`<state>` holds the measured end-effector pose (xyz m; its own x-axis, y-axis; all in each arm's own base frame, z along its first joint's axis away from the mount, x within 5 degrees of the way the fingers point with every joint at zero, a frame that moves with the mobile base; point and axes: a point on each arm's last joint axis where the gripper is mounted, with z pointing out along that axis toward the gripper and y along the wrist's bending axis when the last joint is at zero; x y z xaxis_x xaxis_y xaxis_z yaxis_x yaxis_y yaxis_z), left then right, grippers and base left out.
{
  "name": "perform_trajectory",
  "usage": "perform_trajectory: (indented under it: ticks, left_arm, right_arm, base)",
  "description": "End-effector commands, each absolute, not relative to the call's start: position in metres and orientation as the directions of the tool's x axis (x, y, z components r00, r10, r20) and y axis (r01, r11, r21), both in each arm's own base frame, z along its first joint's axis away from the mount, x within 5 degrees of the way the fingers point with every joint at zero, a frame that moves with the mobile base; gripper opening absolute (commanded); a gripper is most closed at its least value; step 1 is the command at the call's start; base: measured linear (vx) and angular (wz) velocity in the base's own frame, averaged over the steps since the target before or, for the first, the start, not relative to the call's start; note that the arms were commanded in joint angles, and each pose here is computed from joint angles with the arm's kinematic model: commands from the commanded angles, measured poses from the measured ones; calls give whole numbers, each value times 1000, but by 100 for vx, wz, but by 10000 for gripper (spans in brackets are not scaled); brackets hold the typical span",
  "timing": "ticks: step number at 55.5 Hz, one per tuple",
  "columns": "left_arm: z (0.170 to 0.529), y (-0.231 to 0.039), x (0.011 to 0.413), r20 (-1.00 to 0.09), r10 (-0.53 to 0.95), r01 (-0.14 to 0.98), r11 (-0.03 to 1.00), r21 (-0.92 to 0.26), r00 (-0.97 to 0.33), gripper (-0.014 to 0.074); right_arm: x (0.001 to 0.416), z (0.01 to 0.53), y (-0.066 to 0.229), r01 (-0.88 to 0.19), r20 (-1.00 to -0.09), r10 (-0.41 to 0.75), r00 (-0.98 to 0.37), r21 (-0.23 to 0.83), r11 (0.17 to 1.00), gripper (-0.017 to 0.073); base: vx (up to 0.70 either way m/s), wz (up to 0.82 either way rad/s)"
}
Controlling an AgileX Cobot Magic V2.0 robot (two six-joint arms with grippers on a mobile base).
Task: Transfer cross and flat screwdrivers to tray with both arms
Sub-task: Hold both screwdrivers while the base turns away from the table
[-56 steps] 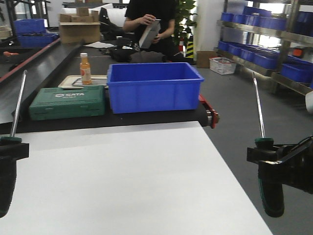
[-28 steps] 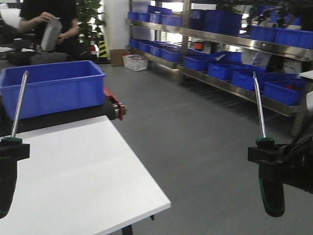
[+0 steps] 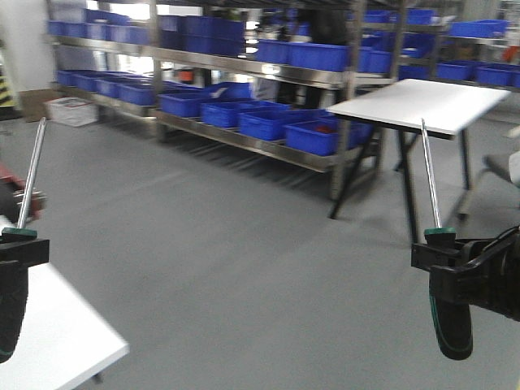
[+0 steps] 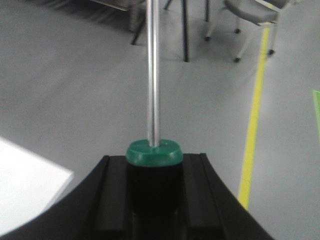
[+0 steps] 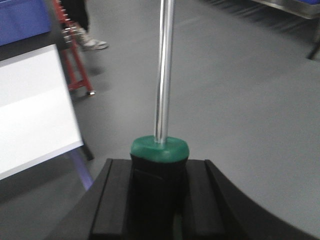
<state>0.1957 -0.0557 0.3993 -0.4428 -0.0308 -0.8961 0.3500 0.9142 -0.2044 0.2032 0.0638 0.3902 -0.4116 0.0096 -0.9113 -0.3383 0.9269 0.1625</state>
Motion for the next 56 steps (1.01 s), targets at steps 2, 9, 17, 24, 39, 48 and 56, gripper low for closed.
perform_trajectory:
  ticks: [2,9,17,24,39,48,56]
  left_arm:
    - [418,-55,193,-932,-100,343,911,-226,-349,3]
    - [418,-55,193,-932,-100,343,911,-226,-349,3]
    - [418,-55,193,-932,-100,343,911,-226,-349,3]
    - [418,-55,193,-932,-100,343,911,-226,-349,3]
    - [418,-55,193,-932,-100,343,911,-226,-349,3]
    - [418,-55,193,-932,-100,343,911,-226,-349,3]
    - [418,-55,193,-932,-100,343,911,-226,-349,3]
  right_arm:
    - [201,411,61,-330,-953,59,-297,160,930,-8]
    - [201,411,61,-330,-953,59,-297,160,930,-8]
    - [201,411,61,-330,-953,59,-297,160,930,-8]
    - [201,411,61,-330,-953,59,-297,160,930,-8]
    - [201,411,61,-330,-954,60,-295,160,930,-8]
    - [200,411,61,-331,-952,58,-300,161,930,-8]
    - [200,410,61,-332,-951,56,-305,161,929,-8]
  base:
    - [7,-67]
    - [10,-68]
    - [14,-67]
    - [18,-68]
    - [22,-68]
    - [26,-65]
    - [28,-54]
